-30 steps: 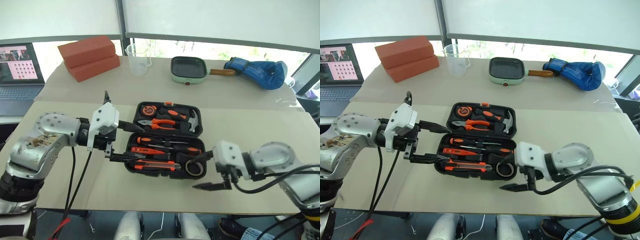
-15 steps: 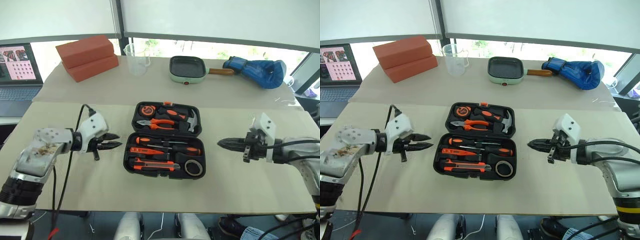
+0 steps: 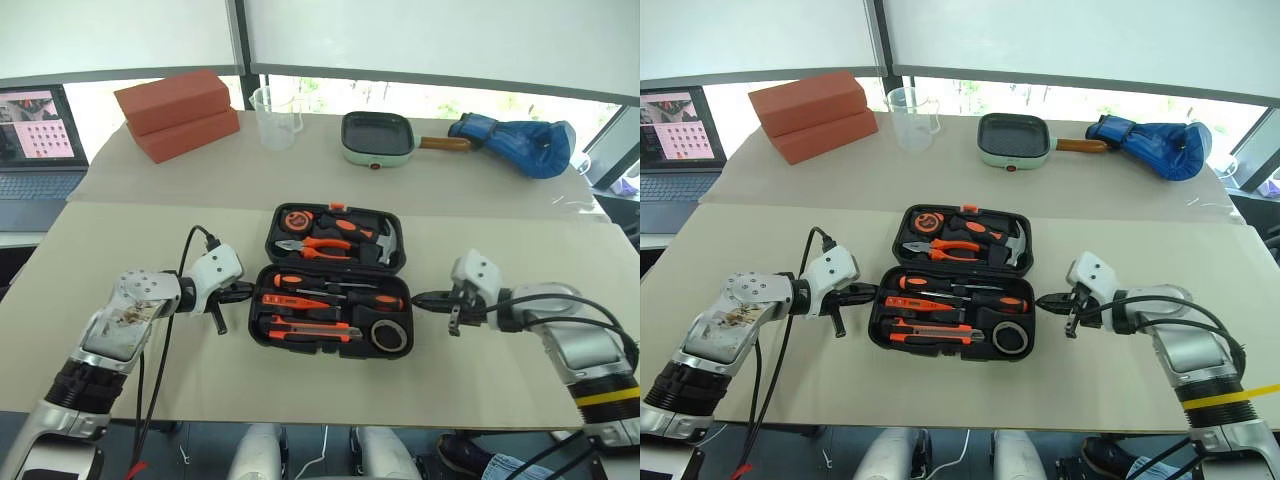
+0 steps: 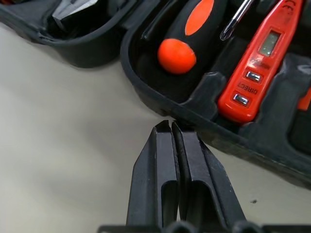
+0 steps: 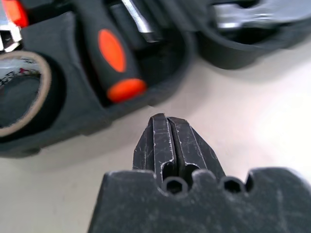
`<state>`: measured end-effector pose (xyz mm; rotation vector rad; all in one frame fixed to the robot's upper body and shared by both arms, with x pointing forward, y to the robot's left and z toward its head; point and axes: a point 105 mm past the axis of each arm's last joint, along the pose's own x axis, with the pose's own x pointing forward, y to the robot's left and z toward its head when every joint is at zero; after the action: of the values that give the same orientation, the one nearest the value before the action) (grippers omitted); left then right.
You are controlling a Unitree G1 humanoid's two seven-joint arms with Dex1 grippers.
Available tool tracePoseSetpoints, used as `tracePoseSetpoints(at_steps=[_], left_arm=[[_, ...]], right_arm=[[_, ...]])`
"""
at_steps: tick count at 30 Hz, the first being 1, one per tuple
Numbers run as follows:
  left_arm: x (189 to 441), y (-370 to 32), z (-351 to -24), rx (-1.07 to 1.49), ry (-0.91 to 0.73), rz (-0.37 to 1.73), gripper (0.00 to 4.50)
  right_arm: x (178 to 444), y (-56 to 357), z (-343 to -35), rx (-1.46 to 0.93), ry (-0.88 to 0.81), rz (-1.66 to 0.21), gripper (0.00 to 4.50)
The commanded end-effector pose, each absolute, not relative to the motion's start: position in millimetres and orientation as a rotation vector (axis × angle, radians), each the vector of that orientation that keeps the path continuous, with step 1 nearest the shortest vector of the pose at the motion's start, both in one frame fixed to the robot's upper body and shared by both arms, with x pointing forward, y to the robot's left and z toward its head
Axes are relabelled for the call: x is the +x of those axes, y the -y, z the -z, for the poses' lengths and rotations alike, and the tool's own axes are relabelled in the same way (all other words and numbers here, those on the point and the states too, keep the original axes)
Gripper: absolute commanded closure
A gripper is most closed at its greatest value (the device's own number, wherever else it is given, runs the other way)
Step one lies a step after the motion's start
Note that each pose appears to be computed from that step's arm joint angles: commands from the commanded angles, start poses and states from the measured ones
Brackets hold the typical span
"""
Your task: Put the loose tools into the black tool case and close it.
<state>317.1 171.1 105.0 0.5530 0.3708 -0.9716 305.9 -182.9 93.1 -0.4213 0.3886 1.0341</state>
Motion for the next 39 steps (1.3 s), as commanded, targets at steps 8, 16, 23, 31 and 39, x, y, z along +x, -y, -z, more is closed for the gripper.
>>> tracePoseSetpoints(at_steps=[8,16,23,31,39], left_arm=[[286.1,-147.4,-118.1,0.516,-0.311,1.106,4.38],[248.3,-149.5,-103.6,0.506,-0.399,1.211,4.38],[229.3,-157.1,-93.9,0.505,-0.462,1.237,4.38],[238.5,-199.2,-87.1,0.485,-0.561,1.034,4.38],[264.3,-240.6,-114.2,0.231,-0.563,0.815,1.83]], right_arm=[[288.1,159.6,-110.1,-0.452,-0.312,-1.214,4.50],[252.8,157.9,-98.6,-0.445,-0.364,-1.320,4.50],[236.1,162.8,-91.9,-0.439,-0.396,-1.323,4.50],[227.0,182.5,-88.2,-0.485,-0.438,-1.239,4.50],[239.6,222.3,-111.4,-0.435,-0.473,-1.097,2.68]])
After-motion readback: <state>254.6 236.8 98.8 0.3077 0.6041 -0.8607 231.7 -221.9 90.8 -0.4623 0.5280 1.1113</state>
